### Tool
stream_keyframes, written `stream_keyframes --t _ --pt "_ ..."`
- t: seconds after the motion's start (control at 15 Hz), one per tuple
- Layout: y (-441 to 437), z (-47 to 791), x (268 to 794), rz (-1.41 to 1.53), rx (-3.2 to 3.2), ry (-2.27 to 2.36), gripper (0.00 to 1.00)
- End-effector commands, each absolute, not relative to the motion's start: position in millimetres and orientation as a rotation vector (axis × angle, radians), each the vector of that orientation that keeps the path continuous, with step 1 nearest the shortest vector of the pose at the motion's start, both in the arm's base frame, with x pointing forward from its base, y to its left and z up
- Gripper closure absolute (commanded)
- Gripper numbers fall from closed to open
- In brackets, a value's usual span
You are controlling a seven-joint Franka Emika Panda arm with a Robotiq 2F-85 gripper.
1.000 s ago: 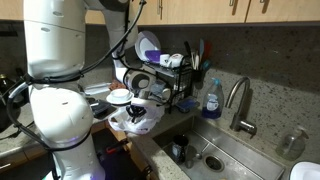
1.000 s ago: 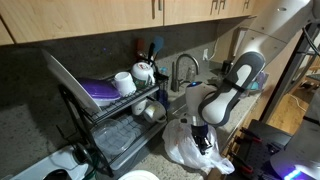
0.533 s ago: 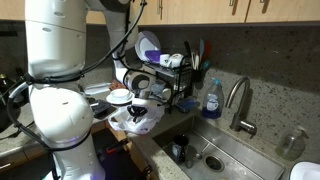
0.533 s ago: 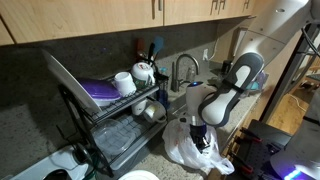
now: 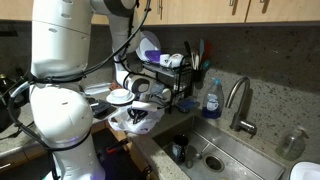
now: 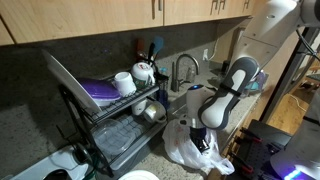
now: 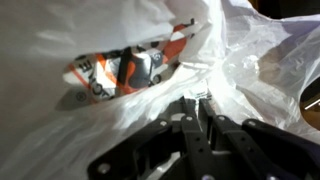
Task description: Take the white object out of the plastic bag and put it on the gray plate
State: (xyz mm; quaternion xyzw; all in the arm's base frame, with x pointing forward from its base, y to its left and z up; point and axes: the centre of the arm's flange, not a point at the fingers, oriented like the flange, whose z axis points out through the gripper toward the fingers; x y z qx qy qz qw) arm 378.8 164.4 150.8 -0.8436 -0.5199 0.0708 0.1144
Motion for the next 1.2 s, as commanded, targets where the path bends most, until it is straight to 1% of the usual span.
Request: stream_keyframes --t 0.0,0.13,0.2,0.27,0.4,0.6,0.67,0.73,0.93,1.0,1.07,1.13 --pt "158.5 150.4 376.7 0.177 -2.471 -1.527 0.59" --pt "156.8 150.3 376.6 0.178 -2.473 -1.519 0.54" --pt "156.1 150.1 376.6 0.178 -2.473 -1.515 0.48" --pt "155.4 149.2 376.6 0.18 -2.475 -1.511 0.46" --pt "154.1 146.3 376.1 0.188 -2.476 -1.503 0.51" --pt "151.7 141.8 372.0 0.199 -2.475 -1.488 0.56" --pt "150.5 139.9 369.3 0.199 -2.477 -1.486 0.6" --pt "149.7 139.6 368.7 0.201 -2.481 -1.482 0.59" --pt "149.5 137.0 367.9 0.21 -2.491 -1.476 0.62" --pt "149.5 136.7 367.8 0.209 -2.491 -1.477 0.65" --pt "149.4 136.3 367.6 0.21 -2.493 -1.475 0.73" --pt "149.2 136.0 367.2 0.212 -2.496 -1.473 0.84"
